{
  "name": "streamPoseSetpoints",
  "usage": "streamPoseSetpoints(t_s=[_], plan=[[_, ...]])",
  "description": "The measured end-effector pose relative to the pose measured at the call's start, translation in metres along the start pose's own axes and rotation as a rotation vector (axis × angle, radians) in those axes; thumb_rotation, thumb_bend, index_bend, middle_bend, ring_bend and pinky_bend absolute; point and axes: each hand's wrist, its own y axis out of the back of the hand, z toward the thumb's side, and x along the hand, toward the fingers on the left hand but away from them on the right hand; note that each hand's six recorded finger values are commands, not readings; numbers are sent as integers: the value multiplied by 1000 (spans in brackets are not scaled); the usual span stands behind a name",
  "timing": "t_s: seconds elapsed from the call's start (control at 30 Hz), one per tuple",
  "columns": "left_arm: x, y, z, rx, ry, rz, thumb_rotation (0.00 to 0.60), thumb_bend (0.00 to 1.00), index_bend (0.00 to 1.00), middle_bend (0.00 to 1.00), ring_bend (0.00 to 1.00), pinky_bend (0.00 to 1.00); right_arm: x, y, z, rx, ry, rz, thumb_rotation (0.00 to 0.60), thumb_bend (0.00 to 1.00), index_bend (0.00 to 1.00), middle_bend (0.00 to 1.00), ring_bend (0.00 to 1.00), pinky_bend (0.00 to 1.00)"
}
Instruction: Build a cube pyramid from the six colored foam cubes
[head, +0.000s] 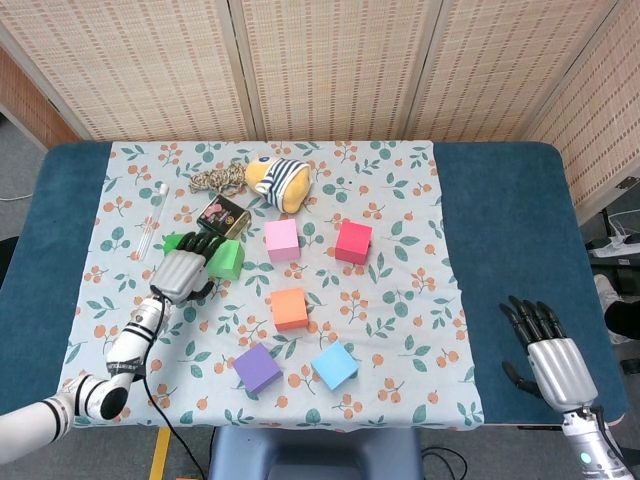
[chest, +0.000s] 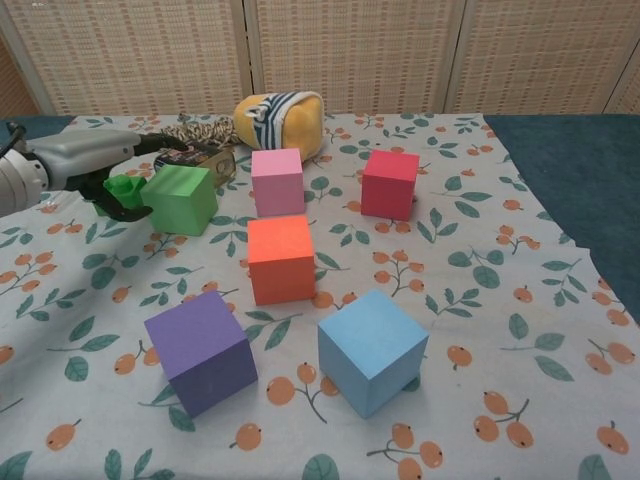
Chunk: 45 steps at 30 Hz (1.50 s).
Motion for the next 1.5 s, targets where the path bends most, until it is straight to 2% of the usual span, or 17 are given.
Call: streamPoseSetpoints(t_s=[0.23,0.43,0.57,0.7,0.8,0.93,1.13,1.33,1.5], plan=[[20,-5,5,55,11,-19,600,398,0,3,0,57,-3,-1,-3,-2,-13,6,600,239,0,0,0,0],[31,-10,2,76,29,-43,600,403,0,58,0,52,-3,-1,-3,3,-16,12,600,239,0,0,0,0],[34,-8,1,79,33,-30,600,394,0,217,18,52,-3,-1,-4,2,-18,12,600,239,0,0,0,0],[33,-5,0,74,29,-5,600,386,0,448,129,46,-3,-1,-3,2,-17,14,600,238,0,0,0,0],[31,-2,1,60,20,20,600,386,0,539,168,41,-2,-2,-2,1,-11,17,600,238,0,0,0,0],[27,2,3,41,5,45,600,386,0,606,204,37,-1,-1,0,-4,-6,14,600,238,0,0,0,0],[9,8,14,11,-50,65,600,385,0,667,249,37,2,0,2,-12,7,17,600,238,0,0,0,0],[-36,14,29,-29,-107,77,600,384,0,719,300,42,6,-2,7,-19,36,35,600,238,0,0,0,0],[-78,12,37,-44,-98,61,600,383,0,721,302,43,12,-4,14,-27,77,53,600,239,0,0,0,0]])
